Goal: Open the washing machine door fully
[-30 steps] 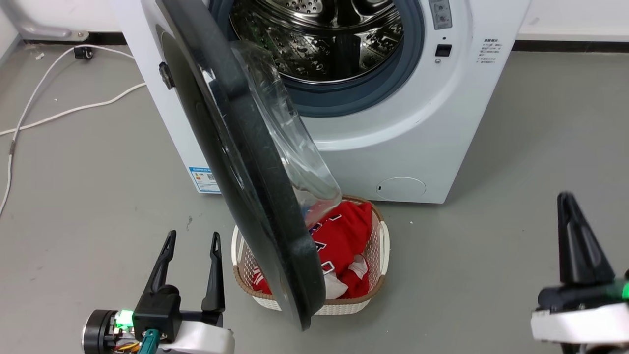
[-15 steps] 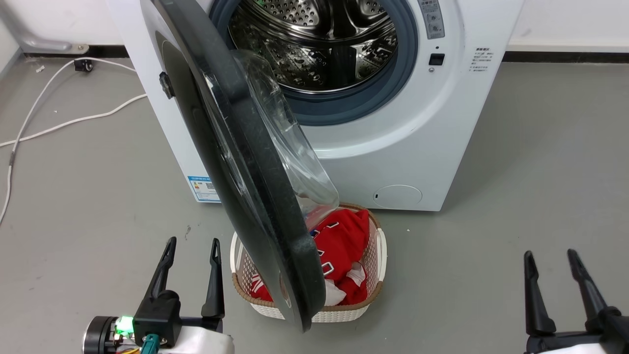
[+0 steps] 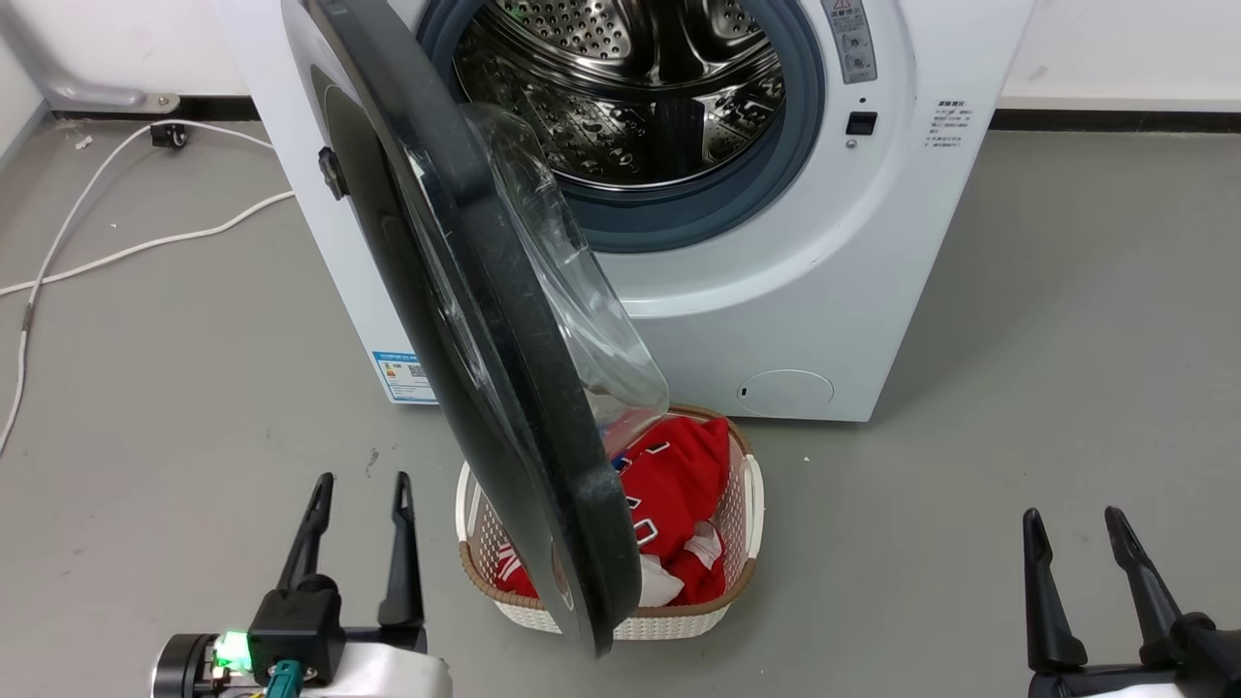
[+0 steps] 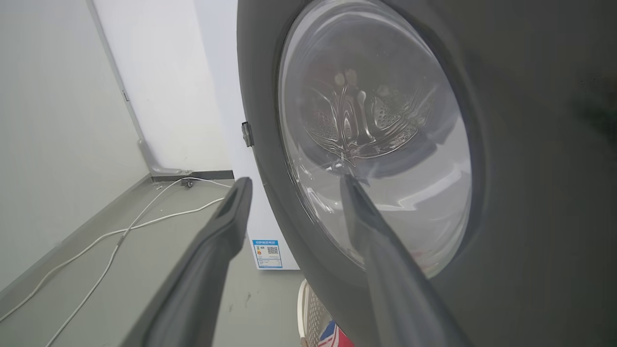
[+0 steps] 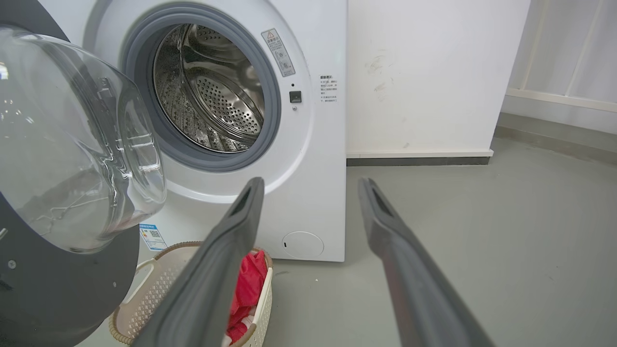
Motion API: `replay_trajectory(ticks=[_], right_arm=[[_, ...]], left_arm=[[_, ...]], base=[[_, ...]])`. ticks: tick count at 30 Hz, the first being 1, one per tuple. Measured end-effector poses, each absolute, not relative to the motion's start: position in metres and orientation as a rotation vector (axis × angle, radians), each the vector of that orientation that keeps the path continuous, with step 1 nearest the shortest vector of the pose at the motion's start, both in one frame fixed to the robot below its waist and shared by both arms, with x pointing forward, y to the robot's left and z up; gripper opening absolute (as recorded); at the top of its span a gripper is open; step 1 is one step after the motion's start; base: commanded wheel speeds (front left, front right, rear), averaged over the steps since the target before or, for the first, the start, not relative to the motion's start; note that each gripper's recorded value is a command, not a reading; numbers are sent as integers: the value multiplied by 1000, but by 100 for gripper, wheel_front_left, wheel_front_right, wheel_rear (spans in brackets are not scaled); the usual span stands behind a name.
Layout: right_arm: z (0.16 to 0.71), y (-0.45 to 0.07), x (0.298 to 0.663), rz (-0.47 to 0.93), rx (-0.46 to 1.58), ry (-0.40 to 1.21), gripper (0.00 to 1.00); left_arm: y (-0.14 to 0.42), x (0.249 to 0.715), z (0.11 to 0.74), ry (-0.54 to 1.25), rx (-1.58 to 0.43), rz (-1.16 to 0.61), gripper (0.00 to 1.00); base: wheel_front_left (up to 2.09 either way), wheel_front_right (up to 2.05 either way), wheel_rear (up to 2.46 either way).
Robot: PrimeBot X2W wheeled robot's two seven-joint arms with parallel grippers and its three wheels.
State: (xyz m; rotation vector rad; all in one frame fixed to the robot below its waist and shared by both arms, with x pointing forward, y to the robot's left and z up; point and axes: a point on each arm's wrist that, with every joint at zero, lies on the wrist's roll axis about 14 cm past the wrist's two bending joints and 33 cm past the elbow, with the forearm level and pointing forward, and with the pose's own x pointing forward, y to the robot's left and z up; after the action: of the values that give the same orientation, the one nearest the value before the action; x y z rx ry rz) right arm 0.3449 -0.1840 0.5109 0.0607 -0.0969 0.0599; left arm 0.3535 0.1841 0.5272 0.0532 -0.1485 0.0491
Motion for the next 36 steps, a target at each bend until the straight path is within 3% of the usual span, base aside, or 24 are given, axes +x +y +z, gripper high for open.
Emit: replay_trajectory(ticks=[1,6,17,26,36], right_arm=[[511,-184,345,61,61,-98,100],[512,-184,345,57,79,-103,100],[513,-184,344,56,96,-106,100],[514,-183,342,59,100,-108,100],[513,-182,340,60,102,-104,100]], left_arm=[[185,354,528,-152,54,53,0],[196,356,551,-222,58,92,0],[193,353,684,-645,134,89,0],[123,316,758,-931,149,-141,0],[41,295,748,-932,114,-464,0]], base=[[0,0,0],[0,0,0],[0,0,0],[0,0,0],[0,0,0]])
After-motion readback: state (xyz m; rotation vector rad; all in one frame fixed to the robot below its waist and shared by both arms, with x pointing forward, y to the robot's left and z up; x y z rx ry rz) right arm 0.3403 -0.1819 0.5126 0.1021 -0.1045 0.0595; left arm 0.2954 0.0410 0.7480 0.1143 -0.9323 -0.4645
